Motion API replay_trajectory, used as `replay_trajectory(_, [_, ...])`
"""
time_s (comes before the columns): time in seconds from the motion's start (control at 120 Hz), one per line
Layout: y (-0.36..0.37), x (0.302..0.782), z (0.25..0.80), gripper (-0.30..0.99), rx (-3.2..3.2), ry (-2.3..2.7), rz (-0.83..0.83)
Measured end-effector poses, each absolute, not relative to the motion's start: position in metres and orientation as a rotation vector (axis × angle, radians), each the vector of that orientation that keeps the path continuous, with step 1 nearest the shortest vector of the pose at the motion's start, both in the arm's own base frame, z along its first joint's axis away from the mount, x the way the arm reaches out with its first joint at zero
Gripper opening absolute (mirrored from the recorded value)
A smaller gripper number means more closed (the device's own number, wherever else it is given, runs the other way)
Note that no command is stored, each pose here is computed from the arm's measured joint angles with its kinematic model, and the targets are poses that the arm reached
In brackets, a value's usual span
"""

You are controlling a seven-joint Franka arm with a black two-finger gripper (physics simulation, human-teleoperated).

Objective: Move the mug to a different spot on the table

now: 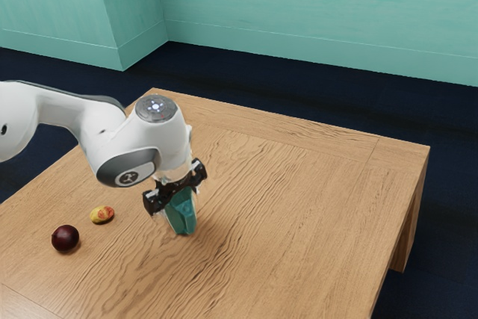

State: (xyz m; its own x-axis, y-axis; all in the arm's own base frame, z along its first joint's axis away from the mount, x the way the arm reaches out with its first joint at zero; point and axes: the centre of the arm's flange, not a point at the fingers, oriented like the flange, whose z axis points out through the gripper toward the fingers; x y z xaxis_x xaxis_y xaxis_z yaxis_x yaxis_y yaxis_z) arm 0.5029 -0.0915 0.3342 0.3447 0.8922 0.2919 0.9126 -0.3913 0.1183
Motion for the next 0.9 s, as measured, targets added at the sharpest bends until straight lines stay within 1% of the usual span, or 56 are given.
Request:
replay_trajectory(0.142, [-0.094, 0.495, 0.376, 0.68, -2.513, -1.738, -0.542])
replay_trajectory(0.242, [-0.1, 0.5, 0.417, 0.69, -2.501, -1.814, -0.531])
replay_trajectory(0.317, [-0.097, 0.514, 0.459, 0.69, -2.487, -1.913, -0.465])
replay_trajectory(0.375, [-0.091, 0.52, 0.477, 0.69, -2.485, -1.945, -0.382])
replay_trajectory(0.508, [-0.033, 0.538, 0.517, 0.69, -2.494, -1.995, -0.163])
replay_trajectory(0.617, [-0.027, 0.559, 0.56, 0.69, -2.68, -1.781, -0.13])
replay_trajectory(0.767, [-0.035, 0.586, 0.612, 0.69, -2.933, -1.343, -0.161])
replay_trajectory(0.825, [-0.04, 0.588, 0.627, 0.69, -2.989, -1.167, -0.17])
replay_trajectory(0.9, [-0.048, 0.584, 0.633, 0.69, -3.04, -0.958, -0.147])
